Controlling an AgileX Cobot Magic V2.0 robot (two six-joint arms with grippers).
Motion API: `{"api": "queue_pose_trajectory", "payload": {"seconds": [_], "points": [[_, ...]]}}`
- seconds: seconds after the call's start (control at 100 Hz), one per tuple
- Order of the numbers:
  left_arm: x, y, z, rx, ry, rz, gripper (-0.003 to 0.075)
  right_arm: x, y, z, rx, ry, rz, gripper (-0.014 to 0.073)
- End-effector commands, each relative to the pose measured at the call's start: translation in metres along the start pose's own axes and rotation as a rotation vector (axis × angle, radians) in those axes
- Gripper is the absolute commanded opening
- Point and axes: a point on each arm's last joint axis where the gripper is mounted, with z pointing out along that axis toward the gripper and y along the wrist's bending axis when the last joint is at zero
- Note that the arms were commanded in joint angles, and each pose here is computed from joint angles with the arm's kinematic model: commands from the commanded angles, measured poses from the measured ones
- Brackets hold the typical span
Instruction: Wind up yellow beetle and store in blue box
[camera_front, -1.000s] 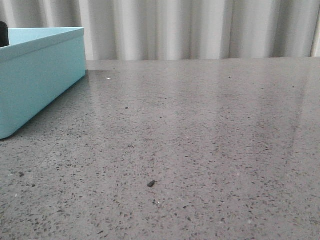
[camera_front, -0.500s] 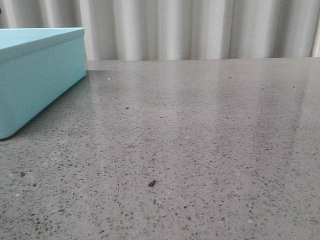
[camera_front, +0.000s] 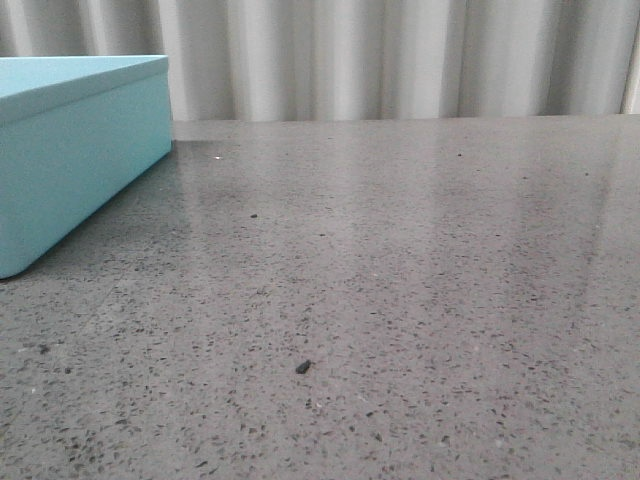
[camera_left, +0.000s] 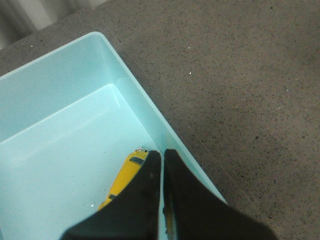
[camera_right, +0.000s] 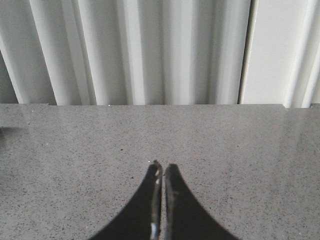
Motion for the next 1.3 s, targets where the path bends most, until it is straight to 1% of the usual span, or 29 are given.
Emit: {"api": "queue_pose_trajectory", "payload": {"seconds": [0.0, 0.14, 0.2, 0.35, 0.48, 0.67, 0.81, 0.86, 0.94, 1.08, 1.14, 1.29], "points": [[-0.001, -0.011, -0.025, -0.04, -0.137, -0.018, -0.0021, -0.006, 0.0, 0.003, 0.008, -0.112, -0.026, -0.0061], [0.027, -0.023, -0.039, -0.104, -0.212, -0.031, -0.0021, 0.011, -0.002, 0.012, 0.031, -0.111, -0.093, -0.0061], [0.039, -0.029, -0.047, -0.142, -0.266, -0.035, -0.0021, 0.019, -0.003, 0.016, 0.034, -0.114, -0.112, -0.0061], [0.079, -0.044, -0.057, -0.195, -0.355, -0.069, -0.0021, 0.032, -0.001, 0.024, 0.019, -0.161, -0.116, -0.0061], [0.113, -0.059, -0.067, -0.241, -0.429, -0.07, -0.0021, 0.045, 0.0, 0.03, 0.009, -0.179, -0.118, -0.0061], [0.159, -0.075, -0.069, -0.261, -0.529, -0.116, -0.0021, 0.062, 0.0, 0.035, 0.002, -0.159, -0.12, -0.0061], [0.188, -0.085, -0.068, -0.275, -0.567, -0.111, -0.0021, 0.074, 0.002, 0.038, -0.013, -0.217, -0.12, -0.0062], [0.196, -0.087, -0.067, -0.283, -0.588, -0.113, -0.0021, 0.077, 0.002, 0.039, -0.019, -0.253, -0.12, -0.0062], [0.208, -0.089, -0.066, -0.303, -0.623, -0.11, -0.0021, 0.085, 0.003, 0.04, -0.027, -0.275, -0.12, -0.0062], [0.225, -0.091, -0.061, -0.329, -0.66, -0.112, -0.0021, 0.107, 0.003, 0.043, -0.03, -0.21, -0.12, -0.0062], [0.23, -0.093, -0.058, -0.321, -0.669, -0.127, -0.0021, 0.116, 0.003, 0.044, -0.032, -0.183, -0.119, -0.0062], [0.232, -0.094, -0.059, -0.307, -0.689, -0.142, -0.0021, 0.127, 0.002, 0.045, -0.031, -0.135, -0.119, -0.0062]]}}
